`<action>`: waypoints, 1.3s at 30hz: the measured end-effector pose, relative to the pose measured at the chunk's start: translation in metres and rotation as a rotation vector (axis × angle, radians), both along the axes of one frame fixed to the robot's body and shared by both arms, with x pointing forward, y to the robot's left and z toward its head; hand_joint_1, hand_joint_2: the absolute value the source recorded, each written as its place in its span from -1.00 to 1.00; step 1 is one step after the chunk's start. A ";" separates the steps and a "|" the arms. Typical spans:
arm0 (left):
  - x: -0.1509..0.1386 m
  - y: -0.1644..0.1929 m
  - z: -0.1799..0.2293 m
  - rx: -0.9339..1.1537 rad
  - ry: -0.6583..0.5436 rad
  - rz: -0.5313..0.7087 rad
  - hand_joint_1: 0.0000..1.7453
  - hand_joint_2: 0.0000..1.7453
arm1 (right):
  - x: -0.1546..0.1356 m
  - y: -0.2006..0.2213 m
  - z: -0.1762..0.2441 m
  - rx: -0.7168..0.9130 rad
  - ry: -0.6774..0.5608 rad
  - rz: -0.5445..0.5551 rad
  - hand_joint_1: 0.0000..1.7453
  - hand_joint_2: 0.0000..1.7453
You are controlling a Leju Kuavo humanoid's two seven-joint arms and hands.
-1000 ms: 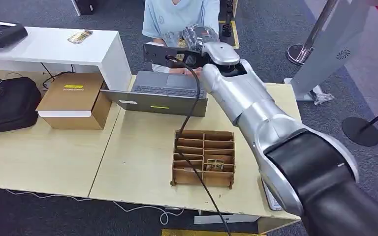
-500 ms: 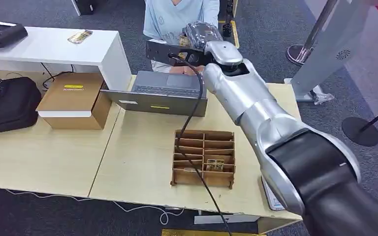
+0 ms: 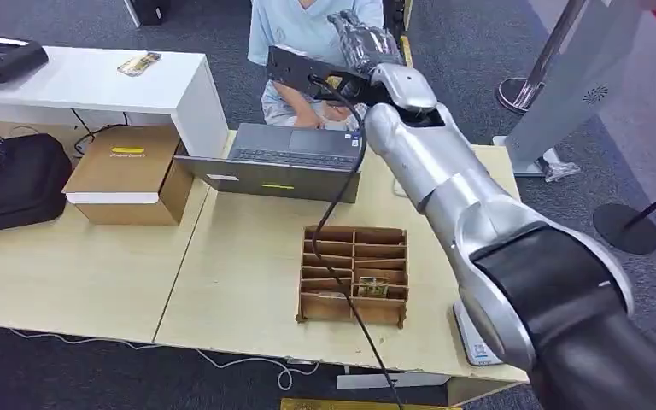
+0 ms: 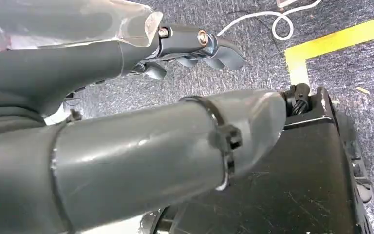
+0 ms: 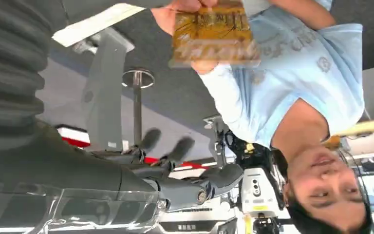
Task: Pass the card to the sensor for recognition and then transmit it.
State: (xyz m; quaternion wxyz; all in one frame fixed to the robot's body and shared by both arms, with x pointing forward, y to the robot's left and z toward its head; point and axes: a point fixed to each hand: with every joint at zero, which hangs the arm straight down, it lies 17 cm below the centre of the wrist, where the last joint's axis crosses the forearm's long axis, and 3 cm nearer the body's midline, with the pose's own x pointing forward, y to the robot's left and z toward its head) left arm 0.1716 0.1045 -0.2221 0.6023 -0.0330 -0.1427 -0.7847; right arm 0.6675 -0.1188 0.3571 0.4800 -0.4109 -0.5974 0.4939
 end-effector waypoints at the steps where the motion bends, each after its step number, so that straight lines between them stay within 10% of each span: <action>1: 0.000 0.000 0.000 0.000 0.000 -0.001 -1.00 -1.00 | 0.000 -0.002 0.000 0.005 0.000 -0.002 -1.00 1.00; 6: 0.000 0.000 0.000 0.000 -0.003 -0.002 -1.00 -1.00 | 0.001 -0.004 0.004 0.073 -0.009 0.009 -1.00 1.00; 23: 0.001 0.001 -0.001 0.003 -0.013 0.004 -1.00 -1.00 | -0.008 -0.006 0.031 1.176 0.158 0.212 -1.00 1.00; 39: -0.012 0.010 -0.010 0.013 -0.029 0.019 -1.00 -1.00 | -0.101 -0.055 -0.036 1.682 0.155 0.516 -1.00 1.00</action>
